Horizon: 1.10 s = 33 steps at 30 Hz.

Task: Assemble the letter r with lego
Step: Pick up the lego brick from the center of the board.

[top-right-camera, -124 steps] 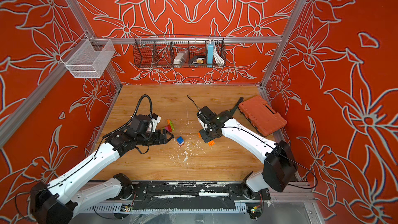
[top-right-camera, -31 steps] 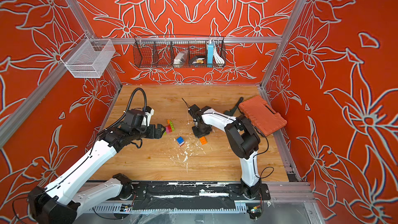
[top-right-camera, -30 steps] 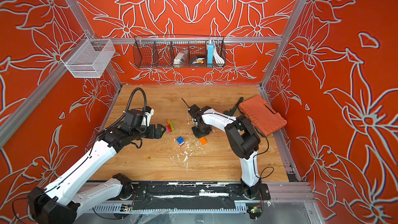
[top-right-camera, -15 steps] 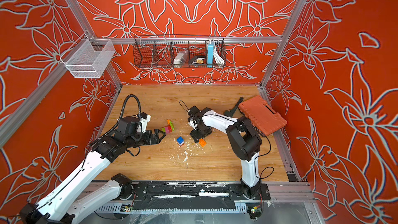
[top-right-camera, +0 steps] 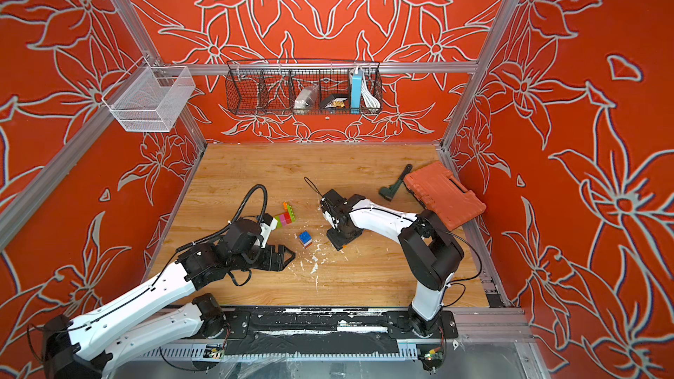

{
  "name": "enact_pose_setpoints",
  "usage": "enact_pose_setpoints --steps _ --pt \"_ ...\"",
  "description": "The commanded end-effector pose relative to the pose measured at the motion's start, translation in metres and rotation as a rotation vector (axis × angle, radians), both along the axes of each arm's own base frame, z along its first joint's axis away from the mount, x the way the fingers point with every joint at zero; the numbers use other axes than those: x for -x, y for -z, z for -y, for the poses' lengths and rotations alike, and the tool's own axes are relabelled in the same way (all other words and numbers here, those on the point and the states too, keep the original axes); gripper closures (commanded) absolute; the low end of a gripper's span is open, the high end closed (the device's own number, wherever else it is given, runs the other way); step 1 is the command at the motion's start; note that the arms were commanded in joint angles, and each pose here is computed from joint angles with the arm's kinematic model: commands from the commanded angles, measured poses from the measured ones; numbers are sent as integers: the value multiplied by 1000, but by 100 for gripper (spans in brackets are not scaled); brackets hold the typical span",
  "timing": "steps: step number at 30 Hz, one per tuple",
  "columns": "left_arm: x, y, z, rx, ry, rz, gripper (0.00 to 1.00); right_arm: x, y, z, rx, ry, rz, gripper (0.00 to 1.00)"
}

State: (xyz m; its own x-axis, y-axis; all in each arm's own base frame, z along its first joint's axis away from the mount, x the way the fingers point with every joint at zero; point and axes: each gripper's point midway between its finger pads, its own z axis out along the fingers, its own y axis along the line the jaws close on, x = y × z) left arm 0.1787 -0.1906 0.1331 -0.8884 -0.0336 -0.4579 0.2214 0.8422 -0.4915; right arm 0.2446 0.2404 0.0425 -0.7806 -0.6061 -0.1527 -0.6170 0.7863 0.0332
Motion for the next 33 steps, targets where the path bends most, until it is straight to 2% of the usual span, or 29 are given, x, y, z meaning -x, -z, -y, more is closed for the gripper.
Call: enact_pose_setpoints --steps 1,20,29,33 --pt "-8 -6 7 33 -24 38 11 -2 10 5 39 3 1 44" --pt "-7 3 5 14 -24 24 11 4 25 12 105 -4 -35 59" --pt "-10 11 1 15 -72 4 12 3 15 11 91 2 -22 72" --pt "-17 13 -1 78 -106 -26 13 -1 -15 7 43 26 28 87"
